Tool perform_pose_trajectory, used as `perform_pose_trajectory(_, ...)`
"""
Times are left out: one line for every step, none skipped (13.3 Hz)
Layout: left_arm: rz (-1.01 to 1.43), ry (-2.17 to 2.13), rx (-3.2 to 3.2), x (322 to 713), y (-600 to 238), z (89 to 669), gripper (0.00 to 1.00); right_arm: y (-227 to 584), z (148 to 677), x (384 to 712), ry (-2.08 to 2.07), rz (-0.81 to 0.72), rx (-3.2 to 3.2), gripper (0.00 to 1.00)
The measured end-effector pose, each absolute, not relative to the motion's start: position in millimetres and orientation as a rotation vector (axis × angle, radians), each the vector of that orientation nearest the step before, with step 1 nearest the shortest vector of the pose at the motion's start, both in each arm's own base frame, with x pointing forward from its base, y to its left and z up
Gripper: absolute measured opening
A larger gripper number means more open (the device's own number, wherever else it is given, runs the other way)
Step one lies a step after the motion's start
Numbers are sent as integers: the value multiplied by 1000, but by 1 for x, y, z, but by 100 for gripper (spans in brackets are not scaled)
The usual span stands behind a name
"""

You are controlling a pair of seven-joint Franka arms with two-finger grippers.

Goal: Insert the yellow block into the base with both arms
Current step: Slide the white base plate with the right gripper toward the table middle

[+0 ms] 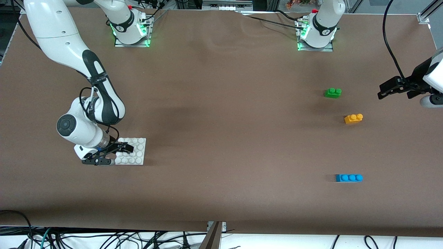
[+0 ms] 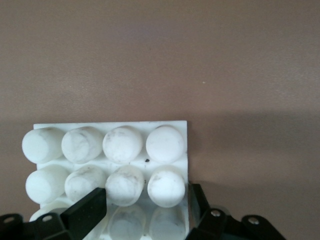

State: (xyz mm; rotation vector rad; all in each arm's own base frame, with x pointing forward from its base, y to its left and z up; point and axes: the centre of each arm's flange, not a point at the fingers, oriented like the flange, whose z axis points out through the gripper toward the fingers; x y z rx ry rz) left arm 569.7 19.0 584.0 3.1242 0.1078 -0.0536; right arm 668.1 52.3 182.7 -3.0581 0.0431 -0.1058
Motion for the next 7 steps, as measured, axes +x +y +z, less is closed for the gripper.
perform_pose_trajectory(-54, 108, 3124, 570, 19, 584, 100, 55, 183, 668, 38, -107, -3057, 75)
perform_pose_trajectory(-54, 108, 3124, 570, 19, 584, 100, 60, 183, 668, 29, -109, -3056, 75)
perform_pose_trajectory(-54, 108, 3124, 570, 19, 584, 100, 66, 183, 668, 15, -116, -3055, 75)
perform_pose_trajectory(-54, 108, 3124, 570, 19, 584, 100, 74, 183, 667, -3, -126, -3054, 75)
perform_pose_trajectory(-53, 108, 3124, 570, 19, 584, 100, 85, 184, 667, -23, -136, -3051, 75)
perform_pose_trajectory(-54, 108, 3124, 570, 19, 584, 100, 98, 184, 666, -43, -142, -3048, 75)
perform_pose_trajectory(-53, 108, 3124, 570, 19, 584, 100, 110, 184, 664, -57, -144, -3044, 75)
